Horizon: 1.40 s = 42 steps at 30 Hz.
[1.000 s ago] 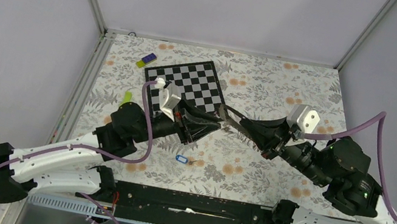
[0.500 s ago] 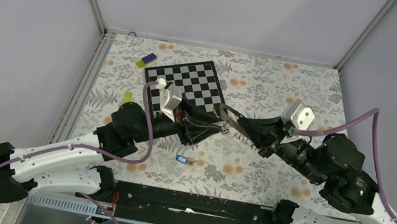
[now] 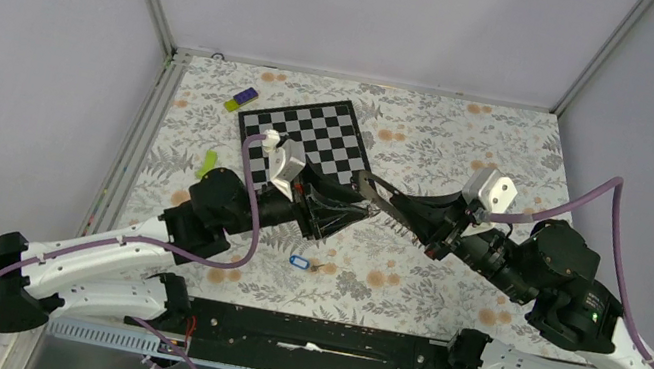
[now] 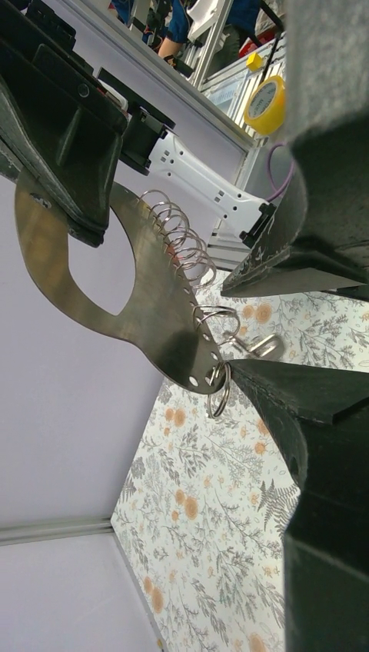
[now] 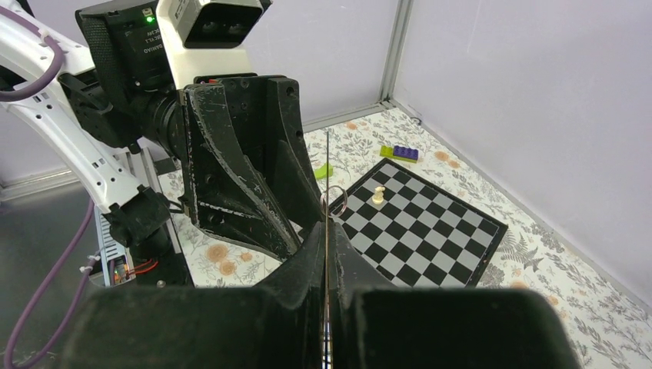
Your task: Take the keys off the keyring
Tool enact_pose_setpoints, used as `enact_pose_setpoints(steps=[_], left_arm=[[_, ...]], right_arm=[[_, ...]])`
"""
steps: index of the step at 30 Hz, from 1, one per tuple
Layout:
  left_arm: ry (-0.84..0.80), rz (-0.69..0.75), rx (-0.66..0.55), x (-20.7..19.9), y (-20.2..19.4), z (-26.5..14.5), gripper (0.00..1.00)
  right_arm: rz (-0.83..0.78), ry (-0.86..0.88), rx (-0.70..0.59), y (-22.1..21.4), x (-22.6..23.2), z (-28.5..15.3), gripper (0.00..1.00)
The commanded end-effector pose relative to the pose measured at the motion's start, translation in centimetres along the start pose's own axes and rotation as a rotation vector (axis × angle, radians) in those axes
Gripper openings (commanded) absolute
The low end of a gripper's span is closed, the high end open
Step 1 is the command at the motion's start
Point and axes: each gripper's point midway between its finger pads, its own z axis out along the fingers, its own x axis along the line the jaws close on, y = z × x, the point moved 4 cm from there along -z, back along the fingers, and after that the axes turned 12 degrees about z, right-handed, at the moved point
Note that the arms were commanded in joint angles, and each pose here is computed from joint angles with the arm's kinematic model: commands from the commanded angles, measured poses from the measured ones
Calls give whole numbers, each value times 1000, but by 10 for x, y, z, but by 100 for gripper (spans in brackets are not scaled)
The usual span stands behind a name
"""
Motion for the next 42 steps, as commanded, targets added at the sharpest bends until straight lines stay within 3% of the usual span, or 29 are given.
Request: enact_pose_setpoints(steps=[1,33,37,42], left_arm=[[0,34,-105,-1,34,3,40],[59,19,-103,8,28,11,41],[68,20,-102,9,28,10,36],[69,21,-99,9,27,10,20]], right_arm=[[21,7,-56,12,2,0,0],[37,26,-32,4,5,4,0],[39,28,-29,2,5,4,0],[40,26,-36,2,5,3,0]])
